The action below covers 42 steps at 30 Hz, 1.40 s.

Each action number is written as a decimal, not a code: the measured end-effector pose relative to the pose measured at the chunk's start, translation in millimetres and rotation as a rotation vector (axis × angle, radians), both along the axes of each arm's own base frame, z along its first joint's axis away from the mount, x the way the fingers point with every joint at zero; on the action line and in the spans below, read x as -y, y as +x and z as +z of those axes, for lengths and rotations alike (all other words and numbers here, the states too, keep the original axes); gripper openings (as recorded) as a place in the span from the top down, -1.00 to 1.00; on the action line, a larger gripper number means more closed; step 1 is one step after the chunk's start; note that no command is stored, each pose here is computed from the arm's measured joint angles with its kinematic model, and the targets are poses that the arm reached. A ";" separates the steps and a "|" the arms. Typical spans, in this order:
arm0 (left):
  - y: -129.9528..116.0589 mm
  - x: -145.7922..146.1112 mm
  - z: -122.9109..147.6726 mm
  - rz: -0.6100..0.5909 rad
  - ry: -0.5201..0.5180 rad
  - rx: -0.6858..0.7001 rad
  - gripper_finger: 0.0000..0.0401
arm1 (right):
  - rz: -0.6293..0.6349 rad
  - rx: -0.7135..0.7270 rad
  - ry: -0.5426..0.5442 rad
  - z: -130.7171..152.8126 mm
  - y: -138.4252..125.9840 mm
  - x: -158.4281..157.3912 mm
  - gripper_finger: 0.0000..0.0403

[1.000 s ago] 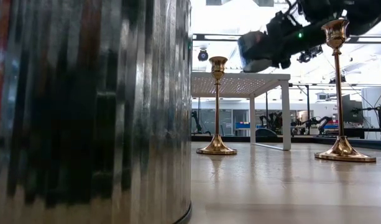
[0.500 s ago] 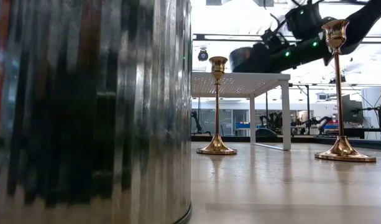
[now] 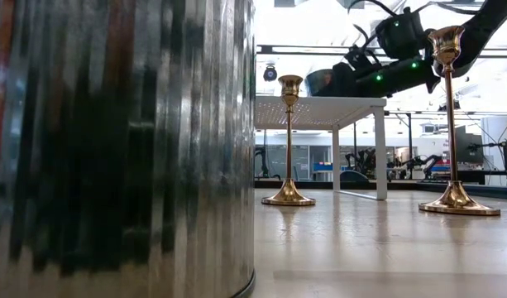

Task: Pick & Place candle stick holders
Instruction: Put the fruits and the vegetables in the bin

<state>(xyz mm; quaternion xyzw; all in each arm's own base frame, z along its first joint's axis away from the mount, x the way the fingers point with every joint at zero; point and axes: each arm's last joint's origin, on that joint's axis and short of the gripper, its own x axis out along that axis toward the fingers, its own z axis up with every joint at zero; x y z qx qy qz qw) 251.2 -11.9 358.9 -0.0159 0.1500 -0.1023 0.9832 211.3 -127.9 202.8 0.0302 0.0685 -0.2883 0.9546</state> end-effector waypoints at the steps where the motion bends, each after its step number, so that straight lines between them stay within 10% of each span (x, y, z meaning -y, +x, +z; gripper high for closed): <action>1: 0.0 0.0 0.0 0.000 0.000 0.000 -0.97 | 0.007 0.000 0.001 0.0 0.1 -0.2 -0.75; 42: -1.2 0.1 -3.5 0.002 -0.021 -0.043 -0.97 | 0.054 0.032 0.035 34.9 -34.0 -23.1 -0.87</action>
